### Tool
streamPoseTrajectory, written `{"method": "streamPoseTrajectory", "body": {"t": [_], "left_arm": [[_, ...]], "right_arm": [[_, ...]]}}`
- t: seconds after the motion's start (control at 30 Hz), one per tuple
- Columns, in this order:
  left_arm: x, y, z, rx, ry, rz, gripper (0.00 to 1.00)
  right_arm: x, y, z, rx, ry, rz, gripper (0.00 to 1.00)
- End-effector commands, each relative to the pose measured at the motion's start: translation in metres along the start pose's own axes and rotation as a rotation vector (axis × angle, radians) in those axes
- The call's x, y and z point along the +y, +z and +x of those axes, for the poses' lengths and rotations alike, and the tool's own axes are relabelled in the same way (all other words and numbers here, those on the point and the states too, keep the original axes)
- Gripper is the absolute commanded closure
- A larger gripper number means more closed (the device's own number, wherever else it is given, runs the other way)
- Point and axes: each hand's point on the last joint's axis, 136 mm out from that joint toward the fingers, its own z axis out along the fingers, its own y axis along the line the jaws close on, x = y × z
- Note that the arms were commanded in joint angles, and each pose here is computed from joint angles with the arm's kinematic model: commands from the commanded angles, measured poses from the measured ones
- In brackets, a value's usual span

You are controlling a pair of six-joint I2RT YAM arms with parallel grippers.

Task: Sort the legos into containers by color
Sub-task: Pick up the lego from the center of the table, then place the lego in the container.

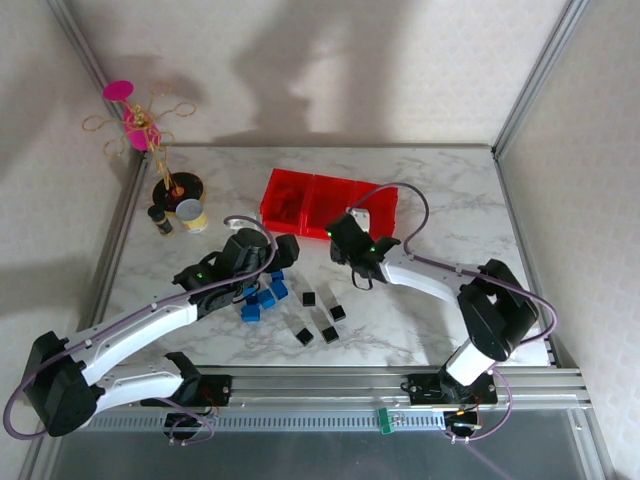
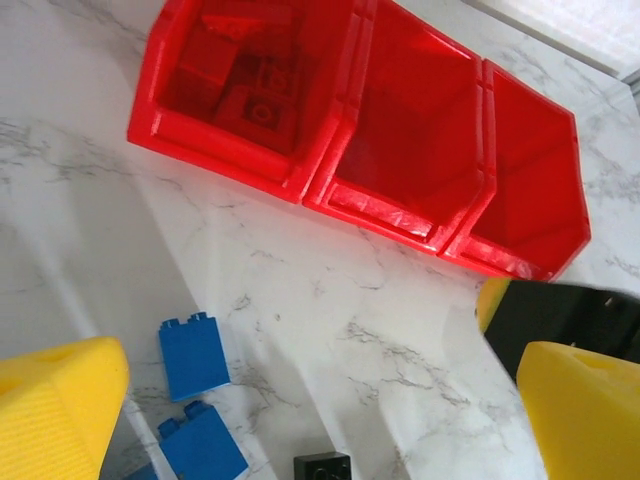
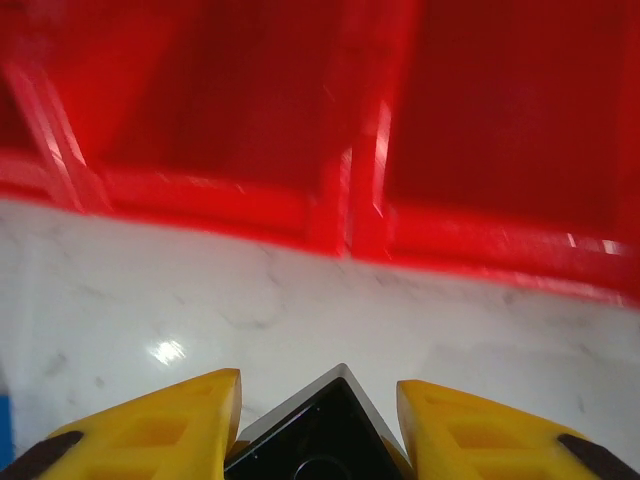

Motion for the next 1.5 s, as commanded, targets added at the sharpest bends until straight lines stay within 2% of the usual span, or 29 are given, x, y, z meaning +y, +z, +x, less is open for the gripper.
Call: {"method": "streamPoseTrajectory", "body": {"t": [0.0,0.2,0.47,0.57,0.77,0.93,1.1,1.47], "left_arm": [[0.016,-0.005,-0.012,-0.046,-0.027,-0.063,0.00],[0.025,-0.002,-0.022,-0.068,-0.069,-0.085,0.00],[0.034,0.006,-0.026,-0.075,-0.104,-0.105,0.00],[0.034,0.006,-0.028,-0.075,-0.108,-0.103,0.00],[0.032,0.004,-0.030,-0.075,-0.099,-0.101,0.00],[0.024,0.000,-0.032,-0.064,-0.107,-0.061,0.00],[0.022,-0.008,-0.024,-0.034,-0.115,-0.016,0.00],[0.037,-0.022,0.001,0.013,-0.132,0.005,0.00]], "right_arm": [[0.010,0.005,-0.027,-0.070,-0.077,0.044,0.60],[0.030,0.034,-0.064,-0.135,-0.126,0.069,0.59],[0.033,0.083,-0.086,-0.146,-0.146,0.104,0.58],[0.030,0.098,-0.089,-0.126,-0.150,0.121,0.55],[0.036,0.091,-0.103,-0.153,-0.174,0.108,0.39],[0.038,0.071,-0.112,-0.174,-0.177,0.092,0.35],[0.059,0.036,-0.095,-0.173,-0.194,0.006,0.31],[0.061,-0.001,-0.005,-0.009,-0.122,-0.100,0.22]]}}
